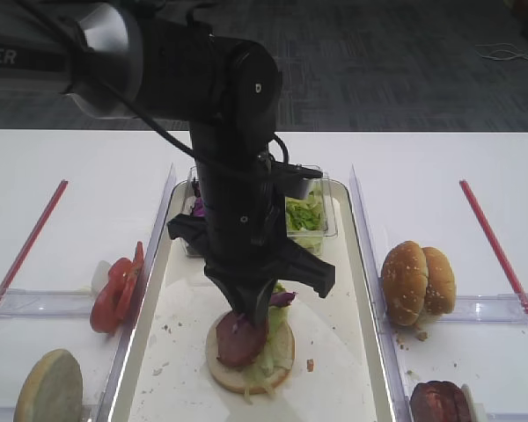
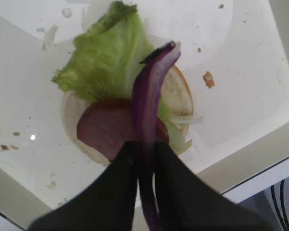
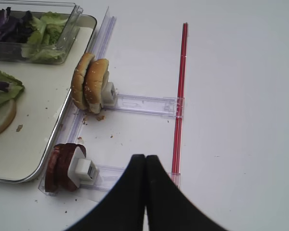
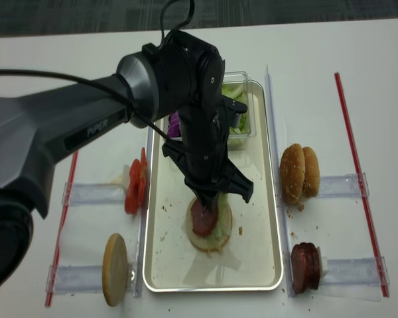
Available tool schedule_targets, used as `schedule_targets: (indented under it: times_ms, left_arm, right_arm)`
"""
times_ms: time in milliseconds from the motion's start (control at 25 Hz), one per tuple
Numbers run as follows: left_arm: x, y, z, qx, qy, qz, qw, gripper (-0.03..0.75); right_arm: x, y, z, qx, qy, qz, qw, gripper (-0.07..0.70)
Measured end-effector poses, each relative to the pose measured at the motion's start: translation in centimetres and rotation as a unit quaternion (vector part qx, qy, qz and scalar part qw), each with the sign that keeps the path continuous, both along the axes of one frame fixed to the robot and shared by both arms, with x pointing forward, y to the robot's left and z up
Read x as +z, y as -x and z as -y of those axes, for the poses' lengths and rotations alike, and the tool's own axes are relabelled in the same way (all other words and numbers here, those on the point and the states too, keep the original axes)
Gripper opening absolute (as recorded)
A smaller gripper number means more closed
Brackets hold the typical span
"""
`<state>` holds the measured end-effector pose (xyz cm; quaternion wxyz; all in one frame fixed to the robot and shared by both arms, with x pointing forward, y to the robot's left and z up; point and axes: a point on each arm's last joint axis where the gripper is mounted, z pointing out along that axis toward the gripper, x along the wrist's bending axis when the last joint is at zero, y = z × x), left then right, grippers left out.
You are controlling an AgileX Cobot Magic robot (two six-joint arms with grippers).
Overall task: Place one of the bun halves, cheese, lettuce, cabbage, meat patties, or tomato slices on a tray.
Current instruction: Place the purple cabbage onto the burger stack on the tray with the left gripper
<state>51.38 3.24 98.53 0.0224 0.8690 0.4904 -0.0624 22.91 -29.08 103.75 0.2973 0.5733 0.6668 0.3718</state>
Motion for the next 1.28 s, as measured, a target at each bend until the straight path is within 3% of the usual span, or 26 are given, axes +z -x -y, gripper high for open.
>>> schedule_targets:
  times_ms: [200,680,960,1280]
  left_arm:
    - [0.0,0.03,-0.02,0.0,-0.001,-0.001,1.0,0.101]
    - [0.0,0.06,-0.02,0.0,-0.001,-0.003,1.0,0.276]
    - [0.0,0.06,-0.02,0.0,-0.001,-0.003,1.0,0.417]
    - [0.0,0.06,-0.02,0.002,-0.001,-0.003,1.0,0.442]
  right_arm:
    - [0.0,0.0,0.0,0.0,0.0,0.0,1.0,0.231]
    - [0.0,0.0,0.0,0.0,0.0,0.0,1.0,0.231]
    - [0.0,0.0,0.0,0.0,0.0,0.0,1.0,0.231]
    - [0.0,0.0,0.0,0.0,0.0,0.0,1.0,0.231]
